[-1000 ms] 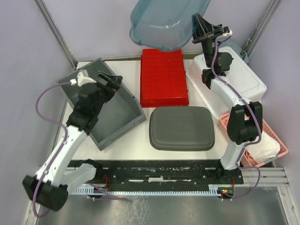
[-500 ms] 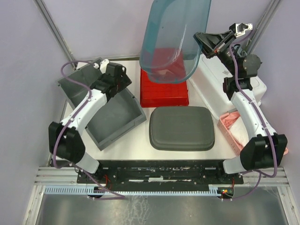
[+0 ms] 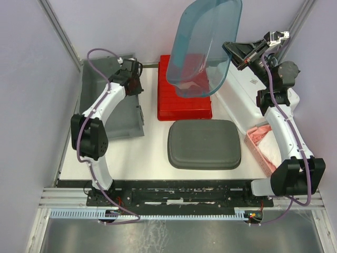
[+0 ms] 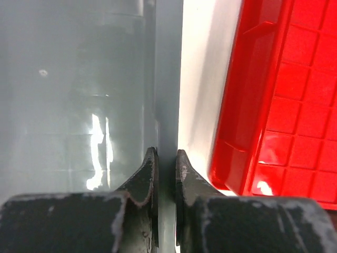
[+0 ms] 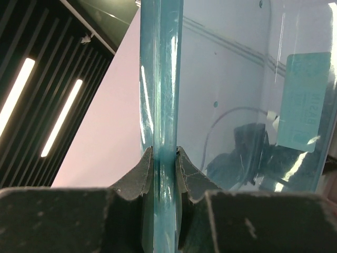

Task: Turn the large container upside down

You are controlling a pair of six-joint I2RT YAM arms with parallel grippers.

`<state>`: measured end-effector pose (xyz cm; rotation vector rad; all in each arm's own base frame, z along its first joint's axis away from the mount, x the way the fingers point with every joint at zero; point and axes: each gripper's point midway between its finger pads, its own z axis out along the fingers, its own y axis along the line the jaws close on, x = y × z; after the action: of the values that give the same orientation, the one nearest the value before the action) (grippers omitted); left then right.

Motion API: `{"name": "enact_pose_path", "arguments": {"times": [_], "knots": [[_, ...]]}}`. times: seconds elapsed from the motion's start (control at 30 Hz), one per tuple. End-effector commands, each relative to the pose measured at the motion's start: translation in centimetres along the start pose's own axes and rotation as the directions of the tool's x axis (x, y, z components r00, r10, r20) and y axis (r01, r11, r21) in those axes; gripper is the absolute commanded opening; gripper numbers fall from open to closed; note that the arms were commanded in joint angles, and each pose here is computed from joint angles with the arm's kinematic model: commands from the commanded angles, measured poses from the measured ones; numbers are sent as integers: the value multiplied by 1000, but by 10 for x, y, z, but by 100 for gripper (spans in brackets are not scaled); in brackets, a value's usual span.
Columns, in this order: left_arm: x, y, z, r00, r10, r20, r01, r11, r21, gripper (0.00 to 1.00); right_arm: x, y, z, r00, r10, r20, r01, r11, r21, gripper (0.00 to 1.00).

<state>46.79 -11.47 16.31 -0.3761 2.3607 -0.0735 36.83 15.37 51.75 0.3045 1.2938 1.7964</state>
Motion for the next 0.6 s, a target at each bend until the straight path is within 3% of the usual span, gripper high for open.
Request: {"name": "enact_pose_path", "arguments": {"times": [0.0, 0.17, 0.33, 0.47, 0.5, 0.57], "knots": [[-21, -13, 4, 936, 349, 40, -351, 933, 79, 3, 5, 41, -6, 995, -97, 11, 97, 992, -85, 2], [-33, -6, 5, 892, 447, 64, -450, 892, 39, 3, 2, 37, -3, 996, -86, 9, 87, 993, -81, 2], [-37, -9, 20, 900, 432, 54, -434, 901, 23, 3, 3, 30, -1, 996, -89, -7, 89, 994, -68, 2], [-49, -8, 29, 916, 394, 75, -393, 919, -32, 3, 13, 11, -4, 991, -115, -74, 117, 993, 29, 2], [-53, -8, 30, 918, 389, 78, -387, 921, -43, 4, 17, 5, -7, 989, -116, -92, 121, 991, 55, 2], [-62, -7, 25, 923, 374, 88, -369, 927, -65, 15, 25, -9, -13, 987, -98, -129, 113, 988, 110, 2]]}}
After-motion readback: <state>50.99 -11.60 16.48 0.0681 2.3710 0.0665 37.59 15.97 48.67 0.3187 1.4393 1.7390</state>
